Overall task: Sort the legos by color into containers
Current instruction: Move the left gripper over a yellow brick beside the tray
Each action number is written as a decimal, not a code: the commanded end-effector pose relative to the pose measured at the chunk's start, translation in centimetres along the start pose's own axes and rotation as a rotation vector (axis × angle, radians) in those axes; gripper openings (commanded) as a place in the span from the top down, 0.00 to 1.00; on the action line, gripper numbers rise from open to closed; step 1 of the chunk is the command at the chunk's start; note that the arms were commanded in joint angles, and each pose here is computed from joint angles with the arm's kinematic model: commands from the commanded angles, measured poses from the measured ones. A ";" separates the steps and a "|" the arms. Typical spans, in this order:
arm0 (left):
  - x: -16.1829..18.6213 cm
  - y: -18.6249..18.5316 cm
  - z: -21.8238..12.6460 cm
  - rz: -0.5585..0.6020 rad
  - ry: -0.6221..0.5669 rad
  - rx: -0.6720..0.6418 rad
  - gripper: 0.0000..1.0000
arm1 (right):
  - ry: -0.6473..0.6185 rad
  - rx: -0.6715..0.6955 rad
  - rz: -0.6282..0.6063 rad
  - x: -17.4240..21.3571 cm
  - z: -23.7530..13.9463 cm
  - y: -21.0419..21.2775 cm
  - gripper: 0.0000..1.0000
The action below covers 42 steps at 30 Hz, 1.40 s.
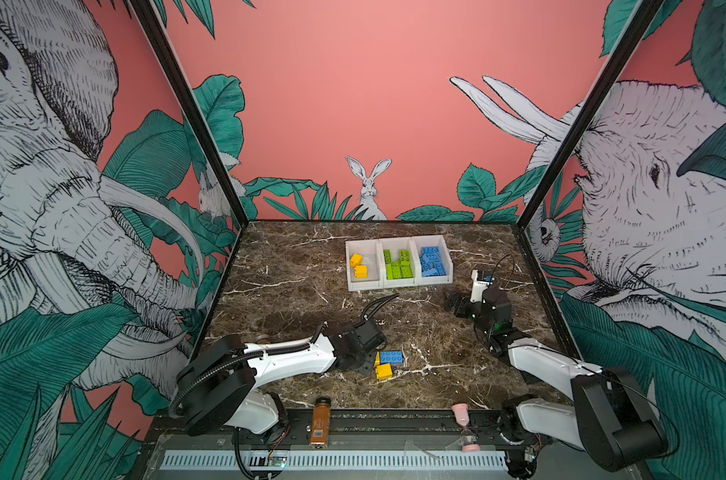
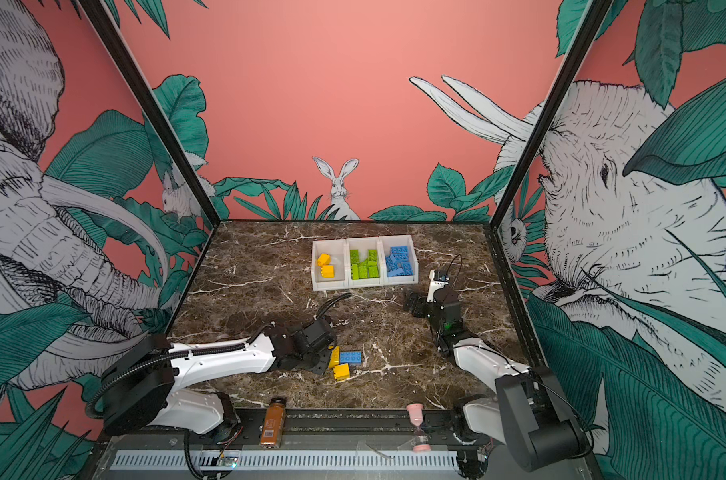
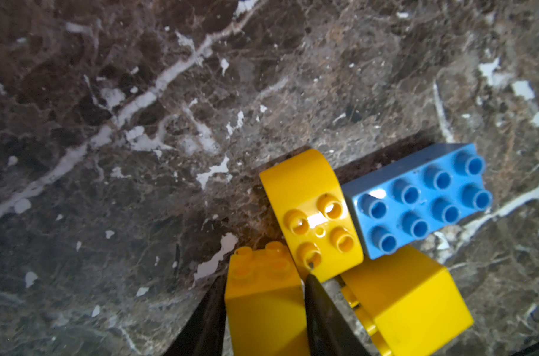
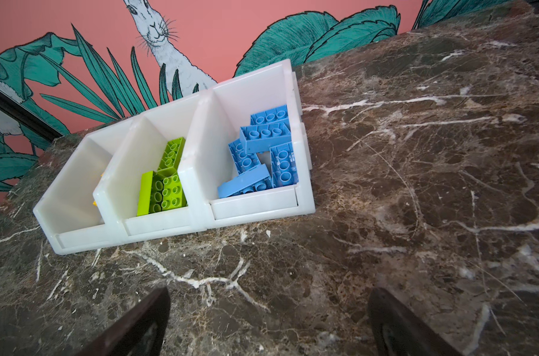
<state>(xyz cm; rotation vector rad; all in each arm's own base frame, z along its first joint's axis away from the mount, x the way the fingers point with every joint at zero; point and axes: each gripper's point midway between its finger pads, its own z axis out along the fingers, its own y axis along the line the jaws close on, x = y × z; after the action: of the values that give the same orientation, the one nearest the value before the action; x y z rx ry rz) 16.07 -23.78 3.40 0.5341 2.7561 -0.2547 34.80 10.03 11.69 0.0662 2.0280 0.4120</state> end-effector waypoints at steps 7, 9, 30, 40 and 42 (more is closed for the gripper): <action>-2.2 1.6 -2.3 0.013 -0.072 -0.052 0.62 | -0.035 -0.019 -0.015 -1.6 0.2 0.7 0.02; -3.6 1.8 -3.1 0.033 -0.077 -0.034 0.62 | -0.031 -0.010 -0.028 -1.5 0.3 0.5 0.02; -22.7 5.4 -5.3 0.363 -0.219 -0.137 0.29 | 0.024 -0.033 -0.084 -0.6 1.1 0.9 0.02; -15.8 6.0 -4.1 0.328 -0.140 -0.072 0.18 | 0.055 -0.071 -0.044 -0.1 1.7 1.6 0.02; -14.8 6.4 -3.4 0.337 -0.100 -0.084 0.18 | 0.069 -0.081 -0.042 0.2 1.8 1.7 0.02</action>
<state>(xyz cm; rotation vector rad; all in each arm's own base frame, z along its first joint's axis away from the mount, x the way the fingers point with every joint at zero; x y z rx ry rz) 31.56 -22.52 11.67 0.8776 2.4979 -0.0883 35.60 11.49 10.63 -0.0337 2.0900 0.4340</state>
